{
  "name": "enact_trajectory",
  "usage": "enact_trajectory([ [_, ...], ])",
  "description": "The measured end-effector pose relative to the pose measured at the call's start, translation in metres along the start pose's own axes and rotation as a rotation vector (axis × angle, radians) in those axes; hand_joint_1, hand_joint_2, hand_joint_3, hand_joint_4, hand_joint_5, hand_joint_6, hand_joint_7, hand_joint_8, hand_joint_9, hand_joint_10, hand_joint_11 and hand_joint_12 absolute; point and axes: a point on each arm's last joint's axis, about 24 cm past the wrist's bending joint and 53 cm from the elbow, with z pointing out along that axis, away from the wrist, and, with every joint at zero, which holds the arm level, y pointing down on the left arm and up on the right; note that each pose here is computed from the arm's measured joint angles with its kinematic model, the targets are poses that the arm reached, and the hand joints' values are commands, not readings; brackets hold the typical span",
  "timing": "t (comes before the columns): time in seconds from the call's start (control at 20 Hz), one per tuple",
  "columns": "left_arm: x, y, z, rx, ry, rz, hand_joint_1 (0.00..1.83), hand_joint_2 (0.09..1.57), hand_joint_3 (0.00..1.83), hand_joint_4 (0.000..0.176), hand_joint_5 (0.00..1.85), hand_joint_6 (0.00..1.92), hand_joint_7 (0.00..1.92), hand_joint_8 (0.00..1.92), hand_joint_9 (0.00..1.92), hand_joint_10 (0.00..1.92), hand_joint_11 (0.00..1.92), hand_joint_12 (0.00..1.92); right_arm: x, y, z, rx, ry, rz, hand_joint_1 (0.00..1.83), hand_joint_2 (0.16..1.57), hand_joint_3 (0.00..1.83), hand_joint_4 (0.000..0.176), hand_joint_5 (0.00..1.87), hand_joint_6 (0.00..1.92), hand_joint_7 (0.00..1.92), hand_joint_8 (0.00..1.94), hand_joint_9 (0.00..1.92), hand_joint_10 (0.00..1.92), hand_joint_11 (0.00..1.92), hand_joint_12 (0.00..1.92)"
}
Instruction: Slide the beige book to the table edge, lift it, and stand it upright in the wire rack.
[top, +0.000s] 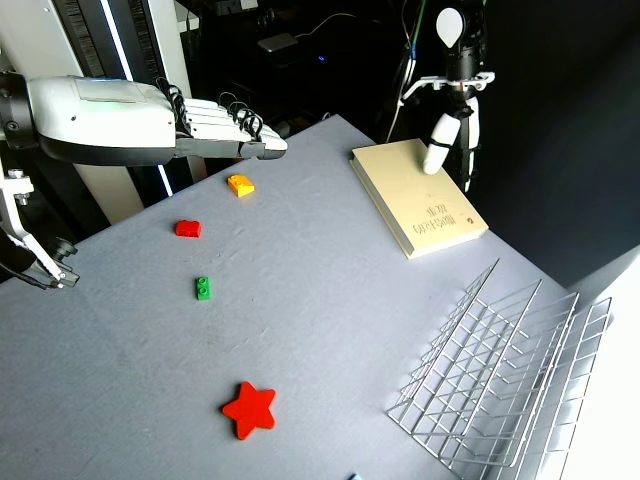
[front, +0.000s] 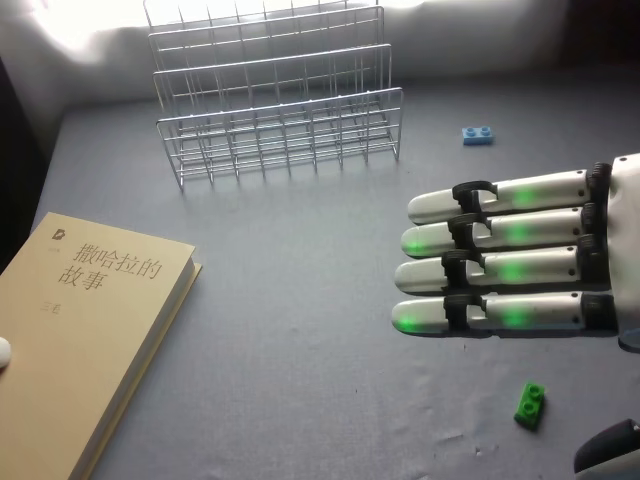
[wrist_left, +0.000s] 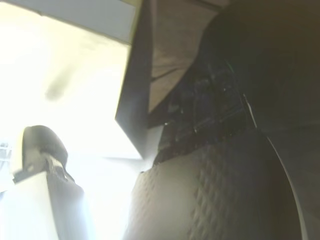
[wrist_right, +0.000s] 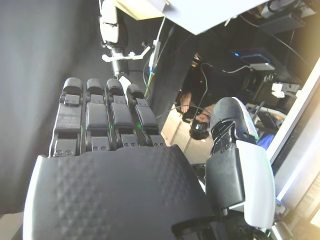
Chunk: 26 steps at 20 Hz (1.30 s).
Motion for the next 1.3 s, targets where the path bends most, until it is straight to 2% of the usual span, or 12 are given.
enact_trajectory([
  [0.2,0.003,-0.006,0.001,0.019,0.005,-0.006,0.82,1.02,0.01,0.0,0.4,0.03,0.54,0.02,0.54,0.03,0.05,0.98,0.0,0.001,0.001,-0.003,0.0,-0.004,0.0,1.16,0.0,0.0,0.0,0.0,0.0,0.0,0.0,0.0,0.0,0.0],
  [0.6,0.002,-0.013,0.002,0.036,0.004,-0.026,1.0,1.05,0.01,0.0,0.64,0.09,0.77,0.07,0.76,0.11,0.24,1.11,0.003,0.001,0.001,-0.004,0.009,-0.014,0.0,1.16,0.0,0.0,0.0,0.0,0.0,0.0,0.0,0.0,0.0,0.0],
  [0.65,0.002,-0.015,0.002,0.039,0.006,-0.031,1.03,1.07,0.0,0.0,0.71,0.1,0.83,0.08,0.8,0.14,0.31,1.1,0.003,0.001,0.001,-0.003,0.008,-0.014,0.0,1.16,0.0,0.0,0.0,0.0,0.0,0.0,0.0,0.0,0.0,0.0],
  [0.7,0.001,-0.016,0.002,0.043,0.005,-0.034,1.06,1.11,0.0,0.0,0.81,0.1,0.91,0.11,0.83,0.3,0.38,1.14,0.003,0.001,0.001,-0.003,0.008,-0.014,0.0,1.16,0.0,0.0,0.0,0.0,0.0,0.0,0.0,0.0,0.0,0.0],
  [0.75,0.001,-0.02,0.003,0.049,0.006,-0.04,1.11,1.16,0.0,0.0,0.84,0.96,0.98,0.14,0.85,0.45,0.47,1.17,0.003,0.001,0.001,-0.004,0.008,-0.014,0.0,1.16,0.0,0.0,0.0,0.0,0.0,0.0,0.0,0.0,0.0,0.0],
  [0.8,-0.002,-0.024,0.003,0.057,0.001,-0.043,1.18,1.18,0.0,0.0,0.79,1.16,0.93,0.97,0.85,0.56,0.5,1.22,0.003,0.001,0.001,-0.003,0.009,-0.015,0.0,1.16,0.0,0.0,0.0,0.0,0.0,0.0,0.0,0.0,0.0,0.0],
  [0.85,-0.001,-0.026,0.003,0.061,0.004,-0.047,1.19,1.18,0.0,0.0,0.8,1.15,0.9,1.2,0.81,0.77,0.51,1.29,0.003,0.001,0.001,-0.004,0.008,-0.014,0.0,1.16,0.0,0.0,0.0,0.0,0.0,0.0,0.0,0.0,0.0,0.0],
  [1.05,-0.003,-0.036,0.002,0.081,0.005,-0.093,1.22,1.18,0.0,0.0,0.89,0.97,0.87,1.37,0.81,1.21,0.69,1.4,0.003,0.001,0.001,-0.005,0.008,-0.017,0.0,1.17,0.0,0.0,0.0,0.0,0.0,0.0,0.0,0.0,0.0,0.0],
  [1.1,-0.004,-0.038,0.002,0.084,0.005,-0.095,1.32,1.21,0.0,0.0,0.81,1.03,0.79,1.38,0.73,1.51,0.65,1.44,0.003,0.001,0.001,-0.003,0.009,-0.018,0.0,1.16,0.0,0.0,0.0,0.0,0.0,0.0,0.0,0.0,0.0,0.0],
  [1.15,-0.004,-0.04,0.002,0.087,0.004,-0.099,1.34,1.22,0.0,0.0,0.77,1.08,0.76,1.41,0.71,1.58,0.65,1.44,0.003,0.001,0.001,-0.003,0.009,-0.019,0.0,1.16,0.0,0.0,0.0,0.0,0.0,0.0,0.0,0.0,0.0,0.0],
  [1.2,-0.003,-0.042,0.002,0.09,0.008,-0.109,1.23,1.21,0.0,0.0,0.81,1.06,0.8,1.46,0.71,1.41,0.66,1.42,0.003,0.001,0.001,-0.004,0.009,-0.019,0.0,1.16,0.0,0.0,0.0,0.0,0.0,0.0,0.0,0.0,0.0,0.0],
  [1.3,-0.002,-0.052,0.001,0.112,0.014,-0.112,1.2,1.21,0.0,0.0,0.81,1.09,0.81,1.48,0.74,1.31,0.69,1.36,0.003,0.002,0.001,-0.005,0.009,-0.02,0.0,1.17,0.0,0.0,0.0,0.0,0.0,0.0,0.0,0.0,0.0,0.0],
])
